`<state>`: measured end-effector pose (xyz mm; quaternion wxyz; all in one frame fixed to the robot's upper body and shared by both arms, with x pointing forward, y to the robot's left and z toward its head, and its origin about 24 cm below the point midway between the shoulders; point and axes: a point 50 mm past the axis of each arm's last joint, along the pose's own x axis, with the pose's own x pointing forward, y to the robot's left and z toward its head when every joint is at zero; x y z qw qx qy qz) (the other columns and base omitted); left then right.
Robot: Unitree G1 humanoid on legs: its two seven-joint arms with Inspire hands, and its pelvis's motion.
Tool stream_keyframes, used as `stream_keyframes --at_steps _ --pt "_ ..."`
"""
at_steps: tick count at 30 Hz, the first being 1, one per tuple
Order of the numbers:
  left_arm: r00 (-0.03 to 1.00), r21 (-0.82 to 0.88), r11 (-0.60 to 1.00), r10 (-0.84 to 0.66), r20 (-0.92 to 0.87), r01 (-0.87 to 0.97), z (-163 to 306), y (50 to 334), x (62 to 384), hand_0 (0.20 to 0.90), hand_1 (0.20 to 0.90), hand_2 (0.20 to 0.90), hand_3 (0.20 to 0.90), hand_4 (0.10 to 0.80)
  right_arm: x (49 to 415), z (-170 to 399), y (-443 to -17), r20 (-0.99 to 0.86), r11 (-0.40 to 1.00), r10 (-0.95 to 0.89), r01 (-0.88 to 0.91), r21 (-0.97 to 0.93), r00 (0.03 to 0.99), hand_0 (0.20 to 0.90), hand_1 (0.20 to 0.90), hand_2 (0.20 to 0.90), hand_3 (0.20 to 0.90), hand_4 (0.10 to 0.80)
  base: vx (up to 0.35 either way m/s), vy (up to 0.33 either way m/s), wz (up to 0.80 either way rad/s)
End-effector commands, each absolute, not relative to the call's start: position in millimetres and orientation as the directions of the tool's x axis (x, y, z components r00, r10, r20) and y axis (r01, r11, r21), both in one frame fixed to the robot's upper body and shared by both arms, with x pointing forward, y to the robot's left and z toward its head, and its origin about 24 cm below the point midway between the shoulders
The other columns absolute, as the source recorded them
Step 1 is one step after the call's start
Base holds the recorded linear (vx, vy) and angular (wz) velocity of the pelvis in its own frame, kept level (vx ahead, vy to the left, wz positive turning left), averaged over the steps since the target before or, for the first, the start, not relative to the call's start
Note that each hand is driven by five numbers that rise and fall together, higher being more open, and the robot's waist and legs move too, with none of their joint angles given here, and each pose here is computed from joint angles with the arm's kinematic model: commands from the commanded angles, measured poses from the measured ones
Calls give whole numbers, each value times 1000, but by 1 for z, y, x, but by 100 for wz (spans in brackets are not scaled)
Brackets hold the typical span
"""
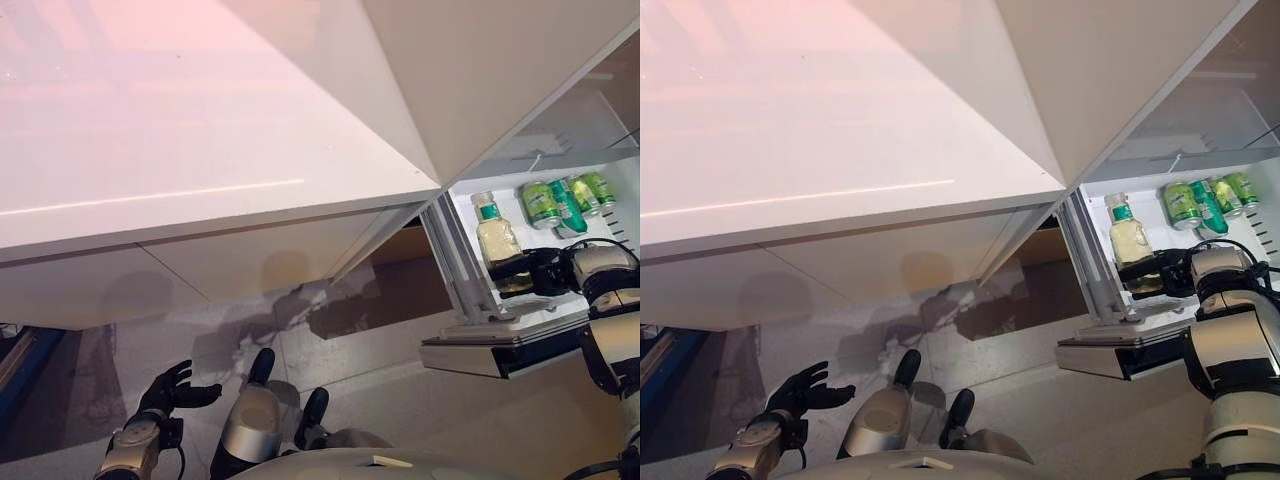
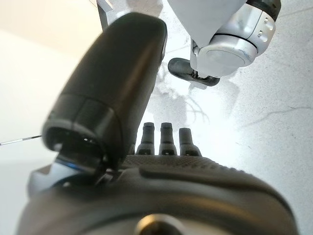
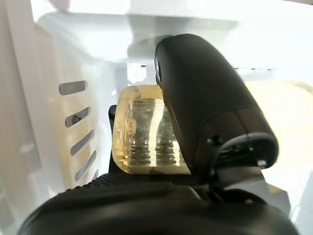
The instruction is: Put drinks into fridge and close the fridge
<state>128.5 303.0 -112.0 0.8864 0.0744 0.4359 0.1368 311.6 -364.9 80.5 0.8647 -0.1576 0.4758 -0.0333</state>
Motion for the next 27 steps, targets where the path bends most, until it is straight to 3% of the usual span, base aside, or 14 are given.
stream_keyframes --at_steps 1,20,27 --pt "621 270 948 316 -718 -170 -101 311 131 900 900 900 900 800 331 118 -361 -771 931 -208 -121 -345 602 300 300 300 200 100 6 -17 5" --pt "640 263 951 305 -705 -163 -96 309 141 900 900 900 900 800 338 120 -363 -654 887 -368 39 -460 661 300 300 300 200 100 6 -10 6" --pt "635 262 951 305 -710 -164 -90 307 152 900 900 900 900 800 339 125 -361 -676 889 -359 15 -457 643 300 300 300 200 100 5 -10 1"
